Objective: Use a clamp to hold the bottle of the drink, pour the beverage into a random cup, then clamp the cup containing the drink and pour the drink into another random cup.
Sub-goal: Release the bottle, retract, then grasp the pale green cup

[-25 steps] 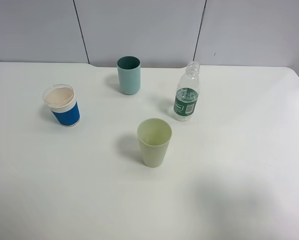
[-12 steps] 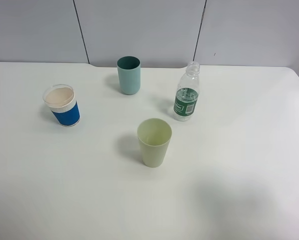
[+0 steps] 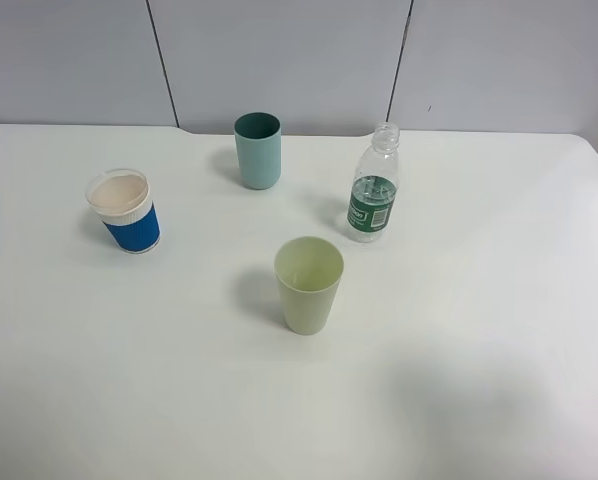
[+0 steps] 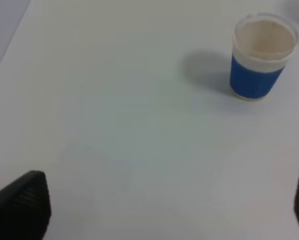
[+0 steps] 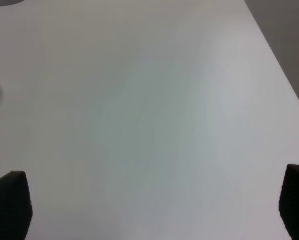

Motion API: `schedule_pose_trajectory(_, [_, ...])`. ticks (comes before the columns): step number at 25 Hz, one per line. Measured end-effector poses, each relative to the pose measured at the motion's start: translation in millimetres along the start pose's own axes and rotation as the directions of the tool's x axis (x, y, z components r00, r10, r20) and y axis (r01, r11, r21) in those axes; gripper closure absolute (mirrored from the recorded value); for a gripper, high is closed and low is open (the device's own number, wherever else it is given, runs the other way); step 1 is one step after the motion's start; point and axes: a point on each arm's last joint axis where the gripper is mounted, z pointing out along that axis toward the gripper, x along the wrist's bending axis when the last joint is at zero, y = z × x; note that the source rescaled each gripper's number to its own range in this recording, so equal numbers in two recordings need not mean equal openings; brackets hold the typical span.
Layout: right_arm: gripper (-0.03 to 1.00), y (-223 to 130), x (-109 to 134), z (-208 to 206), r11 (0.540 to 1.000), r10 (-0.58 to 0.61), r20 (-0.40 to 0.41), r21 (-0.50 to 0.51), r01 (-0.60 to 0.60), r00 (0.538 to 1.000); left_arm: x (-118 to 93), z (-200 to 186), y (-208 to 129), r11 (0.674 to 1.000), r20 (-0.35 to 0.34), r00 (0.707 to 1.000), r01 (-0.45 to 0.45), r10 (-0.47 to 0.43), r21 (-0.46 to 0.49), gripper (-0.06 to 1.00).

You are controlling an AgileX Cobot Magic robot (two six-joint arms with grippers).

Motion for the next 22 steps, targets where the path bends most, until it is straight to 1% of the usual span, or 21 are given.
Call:
schedule_pose_trajectory(12, [-0.03,0,0,0,1.0,0.0,0.0,0.0,0.0,1.0,0,0,0,1.0,0.001,1.0,-0.004,0.004,-0.001,-0.03])
schedule_pose_trajectory(14, [-0.03,0,0,0,1.0,0.0,0.0,0.0,0.0,1.0,-1,-1,1,1.0,0.016,1.0,-0.016,0.016,-0.006,-0.03])
schedule_pose_trajectory(18, [-0.03,0,0,0,1.0,0.0,0.0,0.0,0.0,1.0,-5,-3,13,0.997,0.05,0.998,-0.043,0.047,-0.07,-0.03])
schedule_pose_trajectory(22, [-0.03,0,0,0,1.0,0.0,0.0,0.0,0.0,1.0,-7,11,24,0.997,0.079,0.994,-0.074,0.076,-0.027,-0.03])
